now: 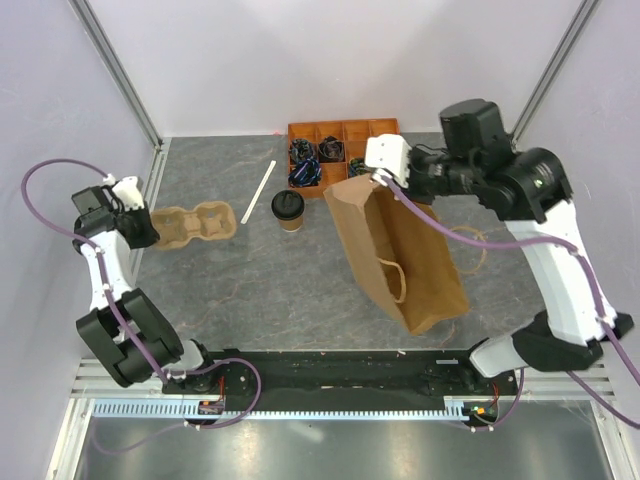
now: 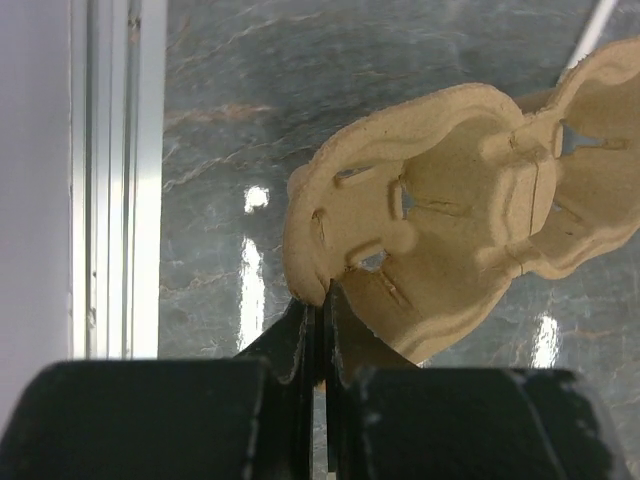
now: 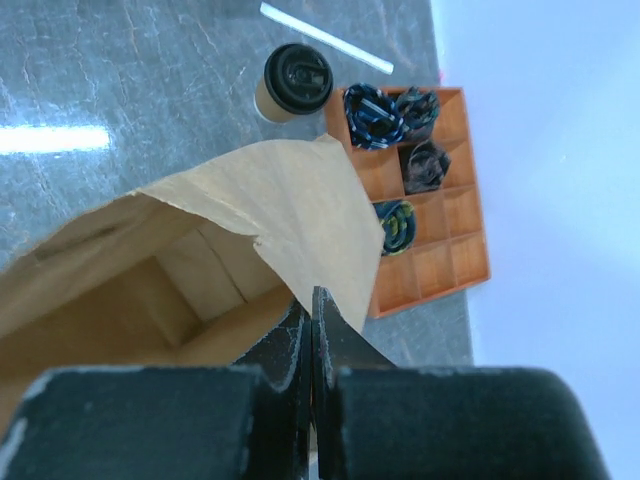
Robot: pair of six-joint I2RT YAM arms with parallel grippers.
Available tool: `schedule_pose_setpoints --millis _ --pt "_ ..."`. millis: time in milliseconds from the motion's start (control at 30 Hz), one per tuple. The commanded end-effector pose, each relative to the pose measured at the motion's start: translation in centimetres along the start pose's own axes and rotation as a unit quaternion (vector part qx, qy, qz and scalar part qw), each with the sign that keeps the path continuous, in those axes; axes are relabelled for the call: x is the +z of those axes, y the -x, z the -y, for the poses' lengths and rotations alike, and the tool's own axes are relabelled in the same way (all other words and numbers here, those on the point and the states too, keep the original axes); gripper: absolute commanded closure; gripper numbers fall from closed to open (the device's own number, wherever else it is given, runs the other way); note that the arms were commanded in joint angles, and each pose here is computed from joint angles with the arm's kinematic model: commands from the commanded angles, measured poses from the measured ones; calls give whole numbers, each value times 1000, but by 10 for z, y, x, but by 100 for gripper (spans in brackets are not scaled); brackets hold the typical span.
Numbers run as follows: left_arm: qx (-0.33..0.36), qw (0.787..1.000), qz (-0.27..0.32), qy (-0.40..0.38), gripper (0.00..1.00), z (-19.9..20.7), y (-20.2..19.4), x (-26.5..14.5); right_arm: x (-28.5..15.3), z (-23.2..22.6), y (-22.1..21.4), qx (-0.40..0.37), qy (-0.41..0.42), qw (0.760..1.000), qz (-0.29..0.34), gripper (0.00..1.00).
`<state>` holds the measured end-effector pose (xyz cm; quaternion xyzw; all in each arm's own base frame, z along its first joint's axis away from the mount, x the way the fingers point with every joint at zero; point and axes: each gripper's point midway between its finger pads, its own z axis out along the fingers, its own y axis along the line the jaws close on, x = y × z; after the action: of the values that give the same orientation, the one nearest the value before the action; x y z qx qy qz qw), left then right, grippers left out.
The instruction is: Pack the takeout coffee
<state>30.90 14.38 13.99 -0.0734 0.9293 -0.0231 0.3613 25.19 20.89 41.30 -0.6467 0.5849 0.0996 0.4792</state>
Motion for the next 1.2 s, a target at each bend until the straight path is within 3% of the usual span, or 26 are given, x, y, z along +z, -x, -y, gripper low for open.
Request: schedule_pose_setpoints --millis 0,233,400,567,633,667,733,767,833,933,1167 --pt "105 994 18 -28 98 23 19 -15 16 7 -9 81 -12 995 -57 100" --pt "198 968 -64 -143 98 46 -24 5 36 7 -32 142 -21 983 -117 100" --pt "240 941 -124 -203 94 57 -56 26 44 -8 -37 142 13 983 -116 100" --pt "282 924 -121 -230 88 66 -53 45 49 -12 -35 119 27 988 -98 100" --pt "292 921 -120 -228 82 67 -50 51 51 -9 -35 117 26 988 -98 100" --pt "292 922 -120 -224 75 65 -45 56 52 -8 -34 113 25 989 -96 100" --pt "255 936 -127 -206 67 60 -37 60 55 -6 -34 114 25 989 -96 100" --pt "239 942 -122 -200 52 58 -29 61 55 -5 -33 112 23 989 -93 100" --pt "188 954 -117 -203 41 60 -25 58 57 -5 -32 114 23 989 -92 100" --pt "141 964 -96 -202 36 61 -24 51 57 -7 -35 115 26 989 -94 100" --pt "64 972 -125 -188 35 56 -62 57 52 -11 -34 99 23 992 -81 100"
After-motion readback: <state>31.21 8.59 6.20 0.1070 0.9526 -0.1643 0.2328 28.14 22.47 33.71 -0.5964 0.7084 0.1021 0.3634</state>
